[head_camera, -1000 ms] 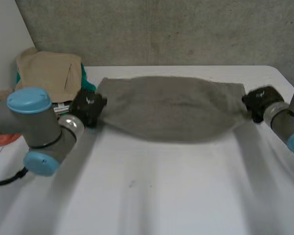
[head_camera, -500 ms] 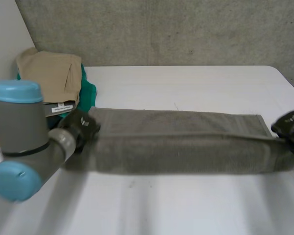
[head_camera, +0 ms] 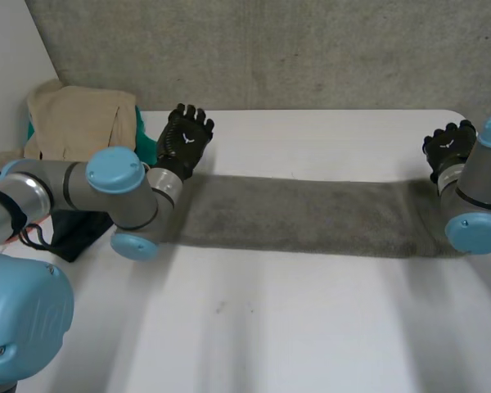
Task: Fold the laundry.
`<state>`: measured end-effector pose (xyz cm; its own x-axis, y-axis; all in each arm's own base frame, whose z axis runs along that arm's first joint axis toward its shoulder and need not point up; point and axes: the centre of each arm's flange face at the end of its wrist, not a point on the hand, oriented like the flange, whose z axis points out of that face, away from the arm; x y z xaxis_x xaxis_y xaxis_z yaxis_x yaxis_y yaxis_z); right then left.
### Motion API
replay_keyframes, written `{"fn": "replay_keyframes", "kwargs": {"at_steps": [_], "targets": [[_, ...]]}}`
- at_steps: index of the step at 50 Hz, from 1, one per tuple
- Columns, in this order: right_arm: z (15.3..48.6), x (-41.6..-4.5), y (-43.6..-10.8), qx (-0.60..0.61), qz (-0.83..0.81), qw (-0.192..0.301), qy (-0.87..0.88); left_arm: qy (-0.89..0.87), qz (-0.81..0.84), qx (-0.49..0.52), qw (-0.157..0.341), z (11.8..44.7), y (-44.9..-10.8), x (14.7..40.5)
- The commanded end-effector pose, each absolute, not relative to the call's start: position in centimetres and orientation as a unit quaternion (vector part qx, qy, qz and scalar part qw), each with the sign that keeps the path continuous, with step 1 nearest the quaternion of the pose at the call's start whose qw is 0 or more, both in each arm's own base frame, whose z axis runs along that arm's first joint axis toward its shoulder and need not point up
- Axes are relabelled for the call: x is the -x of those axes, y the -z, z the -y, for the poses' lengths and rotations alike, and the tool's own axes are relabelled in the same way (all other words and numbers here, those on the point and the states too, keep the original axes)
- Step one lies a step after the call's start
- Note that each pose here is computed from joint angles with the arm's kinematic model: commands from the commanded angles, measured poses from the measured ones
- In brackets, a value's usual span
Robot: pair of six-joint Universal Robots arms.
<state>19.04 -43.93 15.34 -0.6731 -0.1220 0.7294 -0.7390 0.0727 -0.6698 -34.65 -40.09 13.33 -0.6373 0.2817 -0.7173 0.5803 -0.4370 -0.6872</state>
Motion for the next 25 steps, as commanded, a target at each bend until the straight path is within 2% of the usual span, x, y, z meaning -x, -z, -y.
{"fn": "replay_keyframes", "kwargs": {"at_steps": [1, 5, 6, 7, 12, 18, 25], "targets": [[41.9, -18.5, -17.5, -0.280, 0.703, 0.219, -0.616, 0.753, -0.530, -0.371, 0.120, 39.1, -14.6, 33.7], [39.8, -17.4, -17.6, -0.291, 0.730, 0.170, -0.594, 0.751, -0.542, -0.356, 0.126, 37.8, -16.4, 32.4], [39.1, -17.4, -17.6, -0.299, 0.736, 0.158, -0.587, 0.746, -0.552, -0.353, 0.118, 36.9, -16.6, 31.9], [37.5, -17.1, -17.6, -0.316, 0.752, 0.124, -0.565, 0.744, -0.558, -0.351, 0.113, 36.5, -16.8, 31.6], [35.7, -15.1, -16.1, -0.319, 0.792, 0.083, -0.514, 0.743, -0.584, -0.321, 0.066, 33.9, -18.5, 30.3], [35.7, -13.5, -14.6, -0.304, 0.800, 0.088, -0.510, 0.742, -0.607, -0.284, 0.010, 31.7, -19.6, 29.6], [37.2, -12.4, -12.5, -0.292, 0.798, 0.108, -0.515, 0.742, -0.611, -0.276, -0.003, 30.6, -20.2, 29.2]]}}
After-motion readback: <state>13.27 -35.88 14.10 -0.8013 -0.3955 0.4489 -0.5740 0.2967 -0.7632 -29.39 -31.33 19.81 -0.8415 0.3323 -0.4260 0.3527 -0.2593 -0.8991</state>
